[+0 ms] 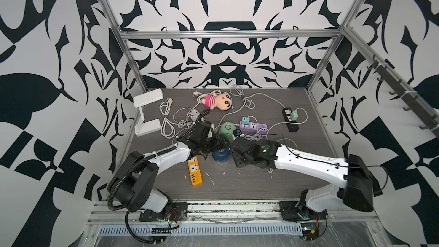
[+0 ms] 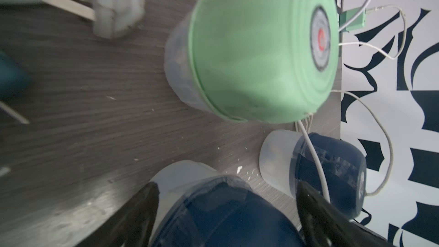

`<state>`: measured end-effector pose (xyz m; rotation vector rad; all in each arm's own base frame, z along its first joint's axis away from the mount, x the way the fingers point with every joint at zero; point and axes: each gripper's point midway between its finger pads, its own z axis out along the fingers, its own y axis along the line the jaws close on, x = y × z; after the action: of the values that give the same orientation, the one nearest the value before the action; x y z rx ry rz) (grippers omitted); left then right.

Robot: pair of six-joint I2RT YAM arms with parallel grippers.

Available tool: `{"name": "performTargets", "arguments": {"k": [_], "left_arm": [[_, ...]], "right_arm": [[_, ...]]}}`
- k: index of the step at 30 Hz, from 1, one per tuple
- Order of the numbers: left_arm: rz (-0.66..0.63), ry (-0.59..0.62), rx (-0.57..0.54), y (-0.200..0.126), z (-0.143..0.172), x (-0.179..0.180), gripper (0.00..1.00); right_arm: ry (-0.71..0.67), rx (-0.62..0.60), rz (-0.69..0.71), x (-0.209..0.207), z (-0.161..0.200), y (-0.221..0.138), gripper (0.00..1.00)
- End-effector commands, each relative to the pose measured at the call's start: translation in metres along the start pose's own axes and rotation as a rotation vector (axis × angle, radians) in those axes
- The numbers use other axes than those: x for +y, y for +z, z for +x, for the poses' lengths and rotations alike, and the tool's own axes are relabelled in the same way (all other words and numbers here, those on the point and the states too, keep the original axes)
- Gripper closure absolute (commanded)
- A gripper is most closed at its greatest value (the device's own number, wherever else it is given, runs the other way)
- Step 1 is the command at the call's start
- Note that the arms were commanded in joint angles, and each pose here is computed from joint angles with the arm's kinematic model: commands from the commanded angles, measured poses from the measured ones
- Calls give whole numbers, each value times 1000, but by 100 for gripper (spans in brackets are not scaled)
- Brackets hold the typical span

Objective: Charge the cordless meat grinders
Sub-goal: Move the cordless meat grinder to the center of the board, then pick up the charging cable from the center of the board.

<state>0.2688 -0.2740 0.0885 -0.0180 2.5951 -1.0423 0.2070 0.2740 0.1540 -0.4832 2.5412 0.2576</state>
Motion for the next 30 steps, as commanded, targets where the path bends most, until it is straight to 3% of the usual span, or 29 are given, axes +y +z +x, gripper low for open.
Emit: {"name": "performTargets", "arguments": {"k": [1, 8, 14, 19, 20, 26, 30], "left_arm": [[-24, -24, 28, 5, 15, 4, 8], [-105, 34, -32, -14, -2, -1, 4], [-256, 143, -112, -52, -29, -1, 0], [-335, 156, -165, -75, -49, 9, 1], [-340, 143, -173, -79, -53, 12, 1], [-384, 50, -201, -95, -76, 39, 0], [-433, 15, -198, -99, -90, 57, 2]], "right_arm": [[1, -56, -29, -2, -20, -27, 38], [49, -114, -49, -14, -48, -36, 38], [219, -131, -45, -36, -76, -34, 32], [240, -201, -26, -46, -98, -48, 18], [241, -213, -45, -47, -101, -49, 1], [245, -234, -141, -60, -113, -37, 0], [198, -234, -146, -61, -119, -33, 14]]}}
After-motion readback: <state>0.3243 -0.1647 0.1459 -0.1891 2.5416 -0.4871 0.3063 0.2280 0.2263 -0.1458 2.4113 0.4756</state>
